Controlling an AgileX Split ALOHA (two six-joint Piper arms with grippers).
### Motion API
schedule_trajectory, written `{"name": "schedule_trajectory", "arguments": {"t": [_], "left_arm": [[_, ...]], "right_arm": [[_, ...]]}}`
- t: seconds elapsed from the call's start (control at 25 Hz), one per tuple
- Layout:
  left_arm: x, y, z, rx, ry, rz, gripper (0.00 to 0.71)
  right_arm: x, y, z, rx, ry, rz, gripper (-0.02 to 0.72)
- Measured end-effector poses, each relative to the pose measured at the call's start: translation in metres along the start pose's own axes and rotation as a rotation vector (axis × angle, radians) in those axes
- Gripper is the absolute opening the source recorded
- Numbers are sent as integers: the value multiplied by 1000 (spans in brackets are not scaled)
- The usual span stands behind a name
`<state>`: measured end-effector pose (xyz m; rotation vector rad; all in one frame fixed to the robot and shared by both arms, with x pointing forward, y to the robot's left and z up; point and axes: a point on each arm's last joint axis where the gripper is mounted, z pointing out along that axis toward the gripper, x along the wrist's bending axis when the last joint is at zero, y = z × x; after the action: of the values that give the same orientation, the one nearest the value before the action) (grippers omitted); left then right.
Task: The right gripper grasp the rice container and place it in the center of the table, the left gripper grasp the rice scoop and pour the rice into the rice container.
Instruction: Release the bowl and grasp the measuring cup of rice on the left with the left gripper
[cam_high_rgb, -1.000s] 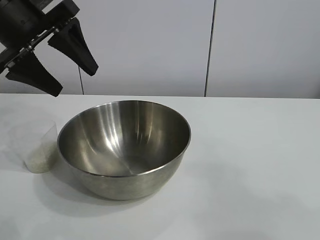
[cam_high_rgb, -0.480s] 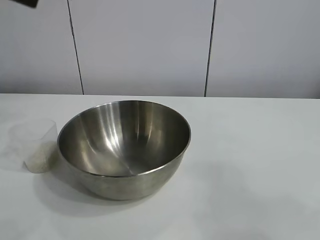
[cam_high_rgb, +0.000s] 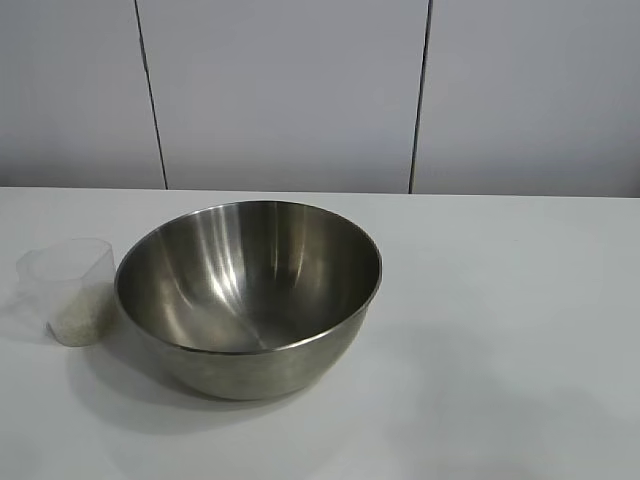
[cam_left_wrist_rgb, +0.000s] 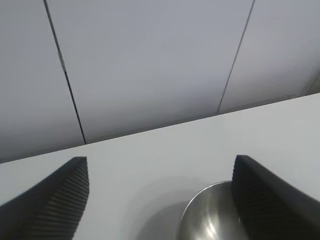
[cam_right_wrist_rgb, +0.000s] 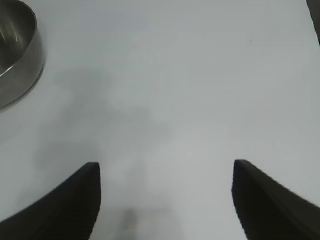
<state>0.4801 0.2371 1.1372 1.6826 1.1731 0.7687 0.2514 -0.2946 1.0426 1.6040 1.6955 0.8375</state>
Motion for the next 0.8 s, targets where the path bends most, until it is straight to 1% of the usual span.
{"name": "schedule_trajectory", "arguments": {"t": [0.2,0.28,0.36,0.4,0.48,0.6,0.64,0.72,0.8], "left_arm": [[1,-58,-8,24,57,-57,570],[4,-80,-12,-6,101,-93,570],[6,-101,-16,-36,144,-97,570],[6,-114,-18,-46,157,-75,570],[5,-136,-19,-45,157,44,570],[-1,-160,-20,-21,115,215,570],[-2,-168,-20,-14,101,240,570],[-3,-177,-22,-35,92,240,570],[1,-182,-25,-75,119,189,570]], "right_arm": [[0,0,0,0,0,0,502],[0,0,0,0,0,0,502],[0,0,0,0,0,0,502],[0,0,0,0,0,0,502],[0,0,0,0,0,0,502],[0,0,0,-1,0,0,502],[0,0,0,-1,0,0,502],[0,0,0,-1,0,0,502],[0,0,0,-1,0,0,502]]}}
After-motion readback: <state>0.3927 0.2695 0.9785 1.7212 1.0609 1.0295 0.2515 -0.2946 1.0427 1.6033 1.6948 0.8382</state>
